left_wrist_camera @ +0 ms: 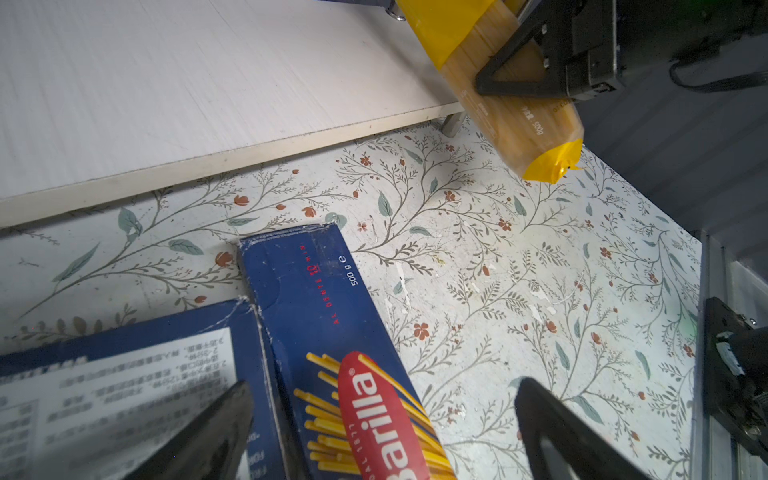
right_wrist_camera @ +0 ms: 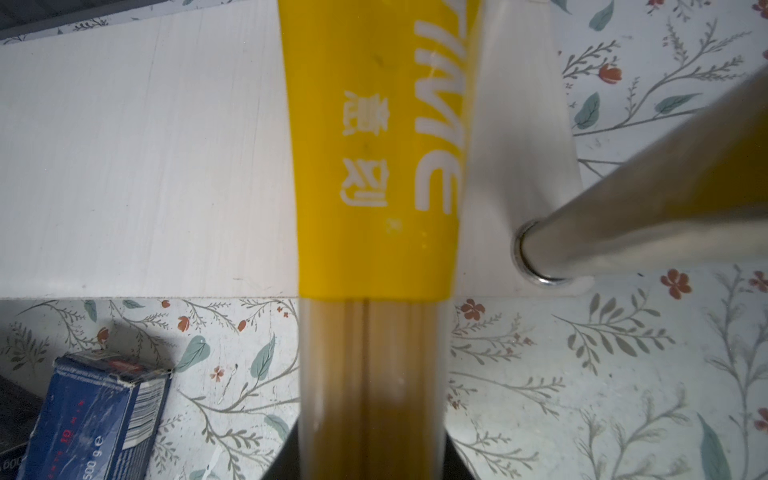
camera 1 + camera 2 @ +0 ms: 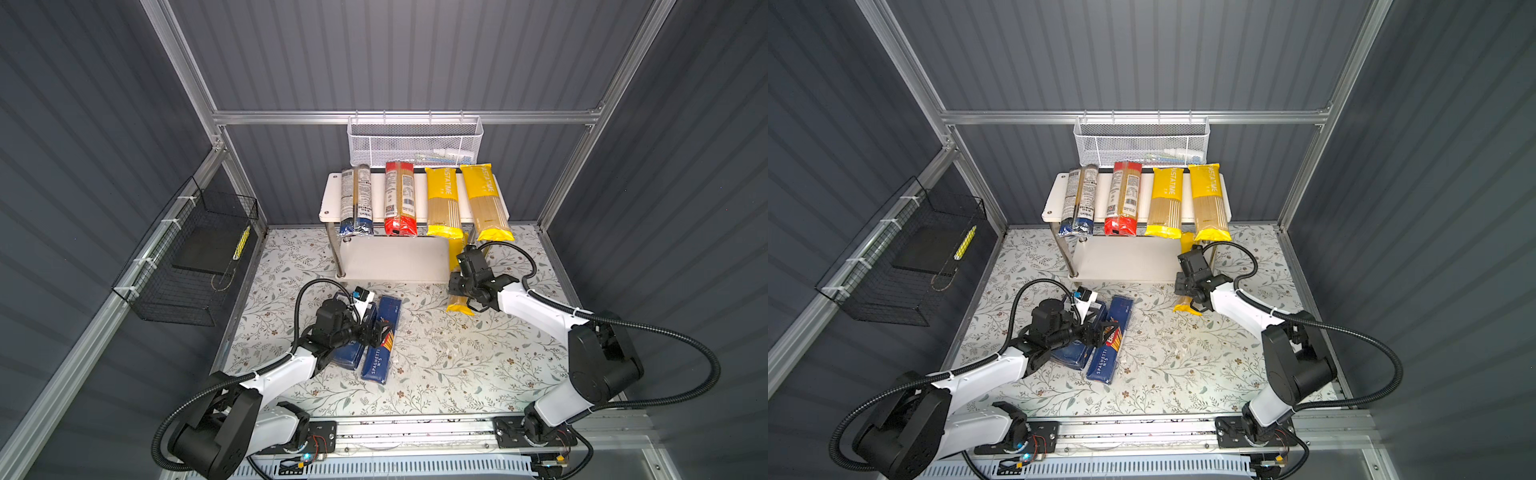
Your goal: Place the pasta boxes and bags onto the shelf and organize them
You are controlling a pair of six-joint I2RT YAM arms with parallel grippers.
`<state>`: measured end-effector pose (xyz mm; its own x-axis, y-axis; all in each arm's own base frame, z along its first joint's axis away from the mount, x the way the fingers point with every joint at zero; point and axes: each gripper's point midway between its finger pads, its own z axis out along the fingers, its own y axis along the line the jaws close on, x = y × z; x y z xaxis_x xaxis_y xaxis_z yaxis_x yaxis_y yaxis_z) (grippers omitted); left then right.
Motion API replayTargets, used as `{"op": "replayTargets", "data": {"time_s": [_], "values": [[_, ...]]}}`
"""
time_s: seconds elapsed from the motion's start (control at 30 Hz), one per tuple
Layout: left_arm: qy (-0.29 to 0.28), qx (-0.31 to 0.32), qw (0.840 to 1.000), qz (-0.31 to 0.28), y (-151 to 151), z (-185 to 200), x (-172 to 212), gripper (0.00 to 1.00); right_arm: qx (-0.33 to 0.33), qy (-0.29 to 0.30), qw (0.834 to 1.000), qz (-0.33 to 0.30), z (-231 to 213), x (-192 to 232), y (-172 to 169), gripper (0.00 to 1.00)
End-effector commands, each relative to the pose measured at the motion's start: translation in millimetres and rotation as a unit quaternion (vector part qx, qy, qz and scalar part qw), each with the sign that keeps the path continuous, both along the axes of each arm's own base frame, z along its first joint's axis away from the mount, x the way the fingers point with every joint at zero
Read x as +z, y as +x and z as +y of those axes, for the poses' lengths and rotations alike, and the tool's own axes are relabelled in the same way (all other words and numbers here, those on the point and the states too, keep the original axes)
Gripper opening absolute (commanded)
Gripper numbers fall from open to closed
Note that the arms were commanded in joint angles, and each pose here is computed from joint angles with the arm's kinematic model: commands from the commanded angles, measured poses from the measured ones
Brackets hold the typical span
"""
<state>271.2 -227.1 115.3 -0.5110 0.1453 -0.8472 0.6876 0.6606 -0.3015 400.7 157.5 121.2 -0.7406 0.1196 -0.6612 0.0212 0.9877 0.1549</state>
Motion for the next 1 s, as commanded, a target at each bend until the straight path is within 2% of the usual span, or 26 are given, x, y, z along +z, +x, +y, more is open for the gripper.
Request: {"op": "replayTargets", "data": {"time_s": [0.0, 0.2, 0.3, 0.5, 0.63, 0.8, 0.97], "values": [[0.005, -0.007, 1.000, -0.015, 3.8, -3.8, 8.7, 0.99, -0.022, 0.032, 0.993, -0.107, 3.3, 59.8, 41.7, 0.26], [0.004, -0.007, 1.000, -0.018, 3.4, -3.3, 9.9, 0.99, -0.041, 0.038, 0.993, -0.099, -5.0, 45.1, 53.4, 0.31], [0.004, -0.006, 1.000, -0.016, 3.6, -3.5, 9.1, 0.99, -0.043, 0.041, 0.994, -0.094, -6.1, 39.5, 57.0, 0.36], [0.005, -0.006, 1.000, -0.015, 4.1, -3.8, 8.6, 0.99, -0.051, 0.047, 0.994, -0.082, -9.4, 30.9, 59.1, 0.57], [0.005, -0.006, 1.000, -0.015, 4.0, -3.8, 8.6, 0.99, -0.048, 0.051, 0.995, -0.077, -8.8, 29.2, 55.5, 0.65], [0.005, -0.007, 1.000, -0.016, 3.7, -3.5, 9.2, 0.99, -0.037, 0.054, 0.996, -0.060, -9.1, 27.5, 41.6, 0.71], [0.006, -0.004, 1.000, -0.019, 3.7, -2.3, 10.4, 0.99, -0.021, 0.066, 0.997, -0.046, -8.4, 30.4, 6.7, 0.76]]}}
